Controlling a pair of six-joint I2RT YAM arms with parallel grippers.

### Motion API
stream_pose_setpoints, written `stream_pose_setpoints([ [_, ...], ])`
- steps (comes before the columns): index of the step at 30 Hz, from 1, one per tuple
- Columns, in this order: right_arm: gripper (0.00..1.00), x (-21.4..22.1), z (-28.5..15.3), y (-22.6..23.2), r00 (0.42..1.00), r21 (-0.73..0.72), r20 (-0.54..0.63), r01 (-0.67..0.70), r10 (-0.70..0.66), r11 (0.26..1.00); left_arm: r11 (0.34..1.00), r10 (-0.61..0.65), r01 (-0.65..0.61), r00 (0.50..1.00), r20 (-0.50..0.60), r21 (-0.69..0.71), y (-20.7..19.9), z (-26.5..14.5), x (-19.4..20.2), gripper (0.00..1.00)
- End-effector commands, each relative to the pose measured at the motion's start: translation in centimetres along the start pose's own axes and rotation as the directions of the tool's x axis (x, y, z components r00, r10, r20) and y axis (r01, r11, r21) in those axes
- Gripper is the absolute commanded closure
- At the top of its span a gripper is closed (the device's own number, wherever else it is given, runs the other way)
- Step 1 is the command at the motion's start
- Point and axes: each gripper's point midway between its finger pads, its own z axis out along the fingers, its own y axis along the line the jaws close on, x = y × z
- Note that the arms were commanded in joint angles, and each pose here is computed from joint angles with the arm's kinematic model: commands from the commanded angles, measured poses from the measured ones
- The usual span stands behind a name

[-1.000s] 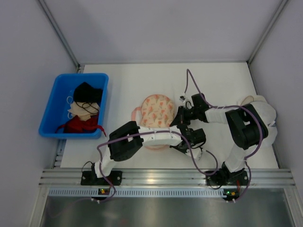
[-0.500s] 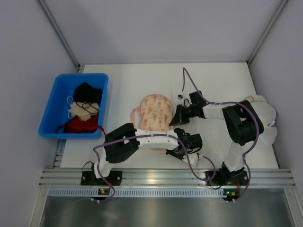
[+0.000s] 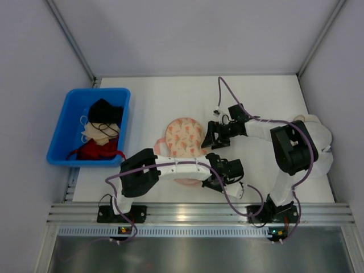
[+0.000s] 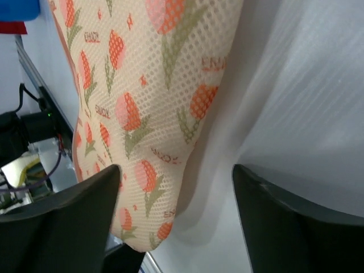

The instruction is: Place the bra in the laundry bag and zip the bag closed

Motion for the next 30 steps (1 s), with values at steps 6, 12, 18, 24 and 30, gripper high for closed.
stream_pose_setpoints([
  [6, 0.03, 2.7, -3.7, 0.3, 0.997, -0.036, -0.071, -0.019, 0.017, 0.999, 0.983, -0.047, 0.068, 0.992, 0.120, -0.170, 5.4, -1.5, -2.3, 1.00],
  [12, 0.19, 5.1, -2.6, 1.9, 0.982, -0.172, -0.159, -0.134, 0.107, 0.976, 0.972, -0.065, 0.096, 0.987, 0.146, -0.214, 6.9, -1.6, -2.7, 1.00],
  [18, 0.62, 5.8, -1.7, 2.7, 0.970, -0.218, -0.212, -0.165, 0.118, 0.962, 0.969, -0.080, 0.114, 0.984, 0.157, -0.221, 7.0, -1.8, -2.7, 1.00],
  [24, 1.00, 4.1, -1.7, 1.4, 0.980, -0.179, -0.172, -0.134, 0.104, 0.975, 0.979, -0.101, 0.132, 0.976, 0.192, -0.155, 4.6, -2.2, -2.2, 1.00],
  [30, 1.00, 1.1, -1.7, -0.2, 0.988, -0.144, -0.147, -0.074, 0.053, 0.987, 0.994, -0.078, 0.090, 0.980, 0.182, -0.060, 0.1, -1.5, -0.6, 1.00],
])
